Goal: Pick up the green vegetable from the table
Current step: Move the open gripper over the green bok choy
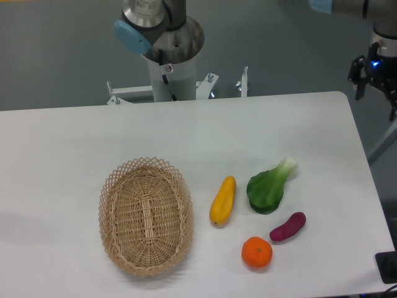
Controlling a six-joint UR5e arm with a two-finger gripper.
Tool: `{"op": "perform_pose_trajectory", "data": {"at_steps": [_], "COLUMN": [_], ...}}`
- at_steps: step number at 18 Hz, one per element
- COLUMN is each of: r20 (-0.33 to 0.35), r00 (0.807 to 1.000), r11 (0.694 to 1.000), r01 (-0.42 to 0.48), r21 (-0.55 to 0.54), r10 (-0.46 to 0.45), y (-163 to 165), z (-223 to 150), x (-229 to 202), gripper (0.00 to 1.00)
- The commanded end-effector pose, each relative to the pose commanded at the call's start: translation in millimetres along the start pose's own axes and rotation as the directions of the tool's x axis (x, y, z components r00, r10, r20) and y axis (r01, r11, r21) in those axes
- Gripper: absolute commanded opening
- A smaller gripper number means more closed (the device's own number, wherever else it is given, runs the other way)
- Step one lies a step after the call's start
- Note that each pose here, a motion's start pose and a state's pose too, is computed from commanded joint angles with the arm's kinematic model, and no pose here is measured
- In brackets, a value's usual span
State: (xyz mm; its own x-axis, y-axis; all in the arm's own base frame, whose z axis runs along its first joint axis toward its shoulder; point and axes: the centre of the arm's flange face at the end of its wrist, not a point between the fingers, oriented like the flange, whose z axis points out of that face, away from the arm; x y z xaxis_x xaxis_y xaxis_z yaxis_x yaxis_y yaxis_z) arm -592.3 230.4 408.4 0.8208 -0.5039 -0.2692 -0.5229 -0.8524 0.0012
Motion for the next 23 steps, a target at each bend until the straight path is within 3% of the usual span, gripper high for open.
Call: {"op": "perform_pose_trajectory", "data": {"at_steps": [3,10,15,23], "r20": [-0.026,-0.084,-0.113,-0.186], "r00": [0.998,0.974,0.976,0.967], "r11": [0.998,0.976,0.981,0.982], "r01": [0.063,0.215,0.191,0.183], "r21": [0.013,0.032,0.034,0.043], "r10": [-0.063,-0.211,-0.186,-0.172], "y": [-11.3,-78.7,-111.1,-124.1], "z": [14.4,68.7,116.6,156.1], "x": [6.7,32.3,50.5,68.7], "gripper": [1.00,1.00,1.00,1.00]}}
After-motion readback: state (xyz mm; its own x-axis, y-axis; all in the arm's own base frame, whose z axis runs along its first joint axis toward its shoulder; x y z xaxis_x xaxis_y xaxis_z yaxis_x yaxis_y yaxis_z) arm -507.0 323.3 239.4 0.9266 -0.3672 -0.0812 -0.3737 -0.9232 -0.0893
